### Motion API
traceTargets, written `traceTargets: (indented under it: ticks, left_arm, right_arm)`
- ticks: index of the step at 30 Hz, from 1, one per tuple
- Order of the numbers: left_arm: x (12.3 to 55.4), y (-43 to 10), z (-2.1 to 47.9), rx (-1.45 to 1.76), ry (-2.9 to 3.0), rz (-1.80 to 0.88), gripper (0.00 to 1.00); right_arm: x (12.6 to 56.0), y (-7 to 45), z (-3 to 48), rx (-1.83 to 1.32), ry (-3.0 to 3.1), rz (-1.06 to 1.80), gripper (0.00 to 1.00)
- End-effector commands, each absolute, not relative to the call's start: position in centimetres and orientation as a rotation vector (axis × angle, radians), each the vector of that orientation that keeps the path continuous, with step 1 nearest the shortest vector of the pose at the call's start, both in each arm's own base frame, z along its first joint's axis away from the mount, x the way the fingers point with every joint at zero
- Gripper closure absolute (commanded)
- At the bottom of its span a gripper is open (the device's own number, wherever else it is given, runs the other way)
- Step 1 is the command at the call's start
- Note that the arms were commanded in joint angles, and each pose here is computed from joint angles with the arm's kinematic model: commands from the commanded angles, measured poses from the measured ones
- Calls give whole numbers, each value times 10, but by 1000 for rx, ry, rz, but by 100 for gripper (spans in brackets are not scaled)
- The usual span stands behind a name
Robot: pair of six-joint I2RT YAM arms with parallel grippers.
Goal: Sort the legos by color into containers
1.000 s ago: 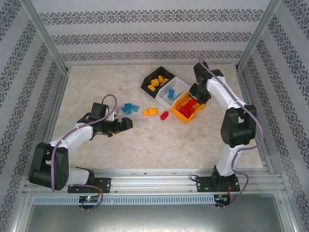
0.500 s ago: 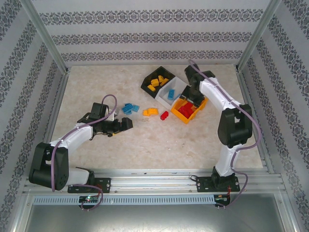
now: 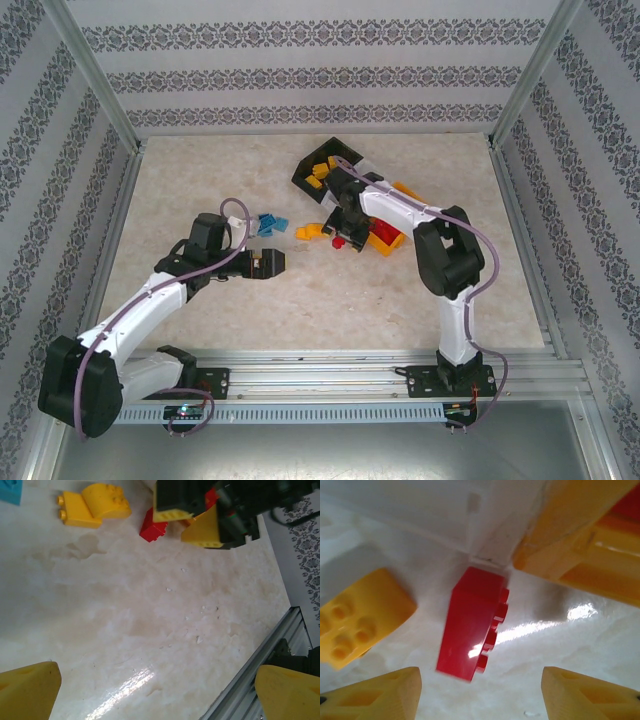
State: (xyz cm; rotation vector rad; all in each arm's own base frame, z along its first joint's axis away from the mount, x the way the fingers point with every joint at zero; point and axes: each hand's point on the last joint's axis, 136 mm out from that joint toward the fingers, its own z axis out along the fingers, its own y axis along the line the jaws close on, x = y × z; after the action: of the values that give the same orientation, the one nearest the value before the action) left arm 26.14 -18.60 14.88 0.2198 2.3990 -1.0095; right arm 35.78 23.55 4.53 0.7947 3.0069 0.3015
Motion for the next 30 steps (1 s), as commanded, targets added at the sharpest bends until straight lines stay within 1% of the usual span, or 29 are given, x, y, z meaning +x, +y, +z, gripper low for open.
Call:
traceTargets:
  ticks: [1, 5, 9, 18, 20, 23, 25, 26, 30]
  left_arm:
    - [265, -183, 143, 281, 2372, -936, 0]
    - [265, -179, 140, 273, 2393, -903, 0]
    - [264, -177, 138, 265, 2409, -887, 0]
    - [264, -176, 137, 259, 2420, -869, 0]
    - [264, -175, 137, 256, 2421, -865, 0]
    - [265, -174, 139, 255, 2417, -856, 0]
    - [264, -173, 141, 255, 2410, -849, 0]
    - [264, -173, 142, 258, 2407, -849, 0]
    - [264, -172, 146, 258, 2394, -840, 0]
  right_arm:
    - [356, 241, 39, 868, 3015, 326, 37]
    - [359, 240, 29, 885, 3021, 305, 40]
    - [362, 237, 25, 895, 3027, 289, 44]
    - [357, 236, 22, 877, 3042, 256, 62]
    - [356, 238, 23, 867, 3050, 262, 65]
    - [353, 239, 28, 835, 3061, 241, 64]
    - [351, 237, 31, 819, 3068, 211, 58]
    - [350, 236, 31, 815, 3072, 194, 57]
    - [347, 230, 32, 823, 3076, 139, 56]
